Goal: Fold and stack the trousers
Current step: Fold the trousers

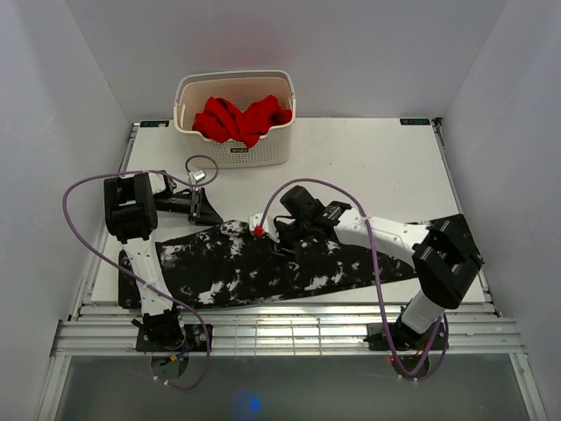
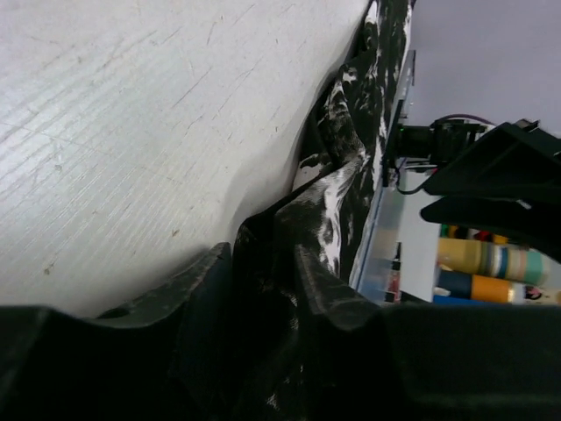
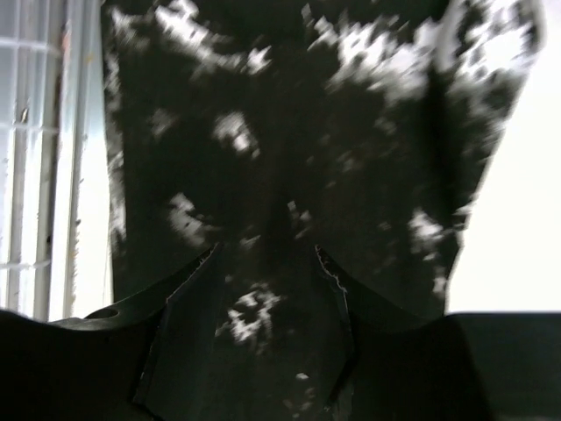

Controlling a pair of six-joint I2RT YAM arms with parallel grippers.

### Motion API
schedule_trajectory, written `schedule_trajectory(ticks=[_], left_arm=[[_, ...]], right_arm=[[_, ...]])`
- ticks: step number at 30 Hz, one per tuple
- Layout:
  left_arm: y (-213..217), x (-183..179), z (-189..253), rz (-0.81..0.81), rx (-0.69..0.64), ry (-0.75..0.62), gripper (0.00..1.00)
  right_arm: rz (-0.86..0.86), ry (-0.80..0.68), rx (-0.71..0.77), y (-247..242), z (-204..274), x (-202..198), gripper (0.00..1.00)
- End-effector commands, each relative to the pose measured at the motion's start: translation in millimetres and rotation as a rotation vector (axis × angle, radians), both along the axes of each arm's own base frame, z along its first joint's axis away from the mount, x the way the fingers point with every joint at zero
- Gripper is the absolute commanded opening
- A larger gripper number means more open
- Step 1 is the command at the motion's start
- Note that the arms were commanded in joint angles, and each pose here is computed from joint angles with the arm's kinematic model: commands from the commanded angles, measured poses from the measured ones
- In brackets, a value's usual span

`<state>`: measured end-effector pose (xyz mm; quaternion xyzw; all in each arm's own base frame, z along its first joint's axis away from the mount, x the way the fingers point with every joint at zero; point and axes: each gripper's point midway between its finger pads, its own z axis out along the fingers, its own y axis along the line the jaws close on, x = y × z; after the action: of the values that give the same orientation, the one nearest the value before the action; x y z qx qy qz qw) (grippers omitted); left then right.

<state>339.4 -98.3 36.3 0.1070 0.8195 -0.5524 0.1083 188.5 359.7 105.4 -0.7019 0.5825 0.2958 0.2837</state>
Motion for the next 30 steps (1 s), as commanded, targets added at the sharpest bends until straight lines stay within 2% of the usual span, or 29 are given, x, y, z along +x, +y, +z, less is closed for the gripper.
schedule_trajectory(ticks=[1,3,12,17,19,20,23,25,26,27,29,30], left_arm=[[-11,8,18,0.024,-0.103,0.009,0.43],[-13,9,17,0.024,-0.114,0.018,0.33],[-20,7,38,0.037,-0.254,0.047,0.23],[-21,5,40,0.024,-0.267,0.025,0.00],[-20,6,38,0.014,-0.251,0.018,0.00],[-19,7,35,0.012,-0.238,0.024,0.12],[-14,9,27,0.031,-0.180,0.028,0.72],[-9,8,20,0.037,-0.102,0.006,0.76],[-7,10,18,0.041,-0.067,-0.048,0.78],[-7,10,17,0.058,-0.051,-0.017,0.79],[-4,9,9,0.057,-0.010,-0.003,0.78],[-4,7,3,0.058,-0.014,0.025,0.73]], right_arm=[[0.040,0.065,-0.038,-3,-9,-21,0.48],[0.038,0.064,-0.047,0,-15,-23,0.48],[0.019,0.056,-0.105,4,-36,-22,0.47],[0.016,0.054,-0.105,2,-32,-23,0.48],[0.017,0.063,-0.092,3,-27,-25,0.49],[0.015,0.062,-0.086,4,-25,-25,0.49],[0.018,0.076,-0.092,5,-23,-27,0.50],[0.012,0.073,-0.097,5,-23,-26,0.52],[0.011,0.071,-0.094,4,-22,-25,0.52],[0.012,0.069,-0.092,5,-20,-25,0.52],[0.014,0.071,-0.091,5,-20,-27,0.52],[0.011,0.070,-0.091,4,-20,-26,0.52]])
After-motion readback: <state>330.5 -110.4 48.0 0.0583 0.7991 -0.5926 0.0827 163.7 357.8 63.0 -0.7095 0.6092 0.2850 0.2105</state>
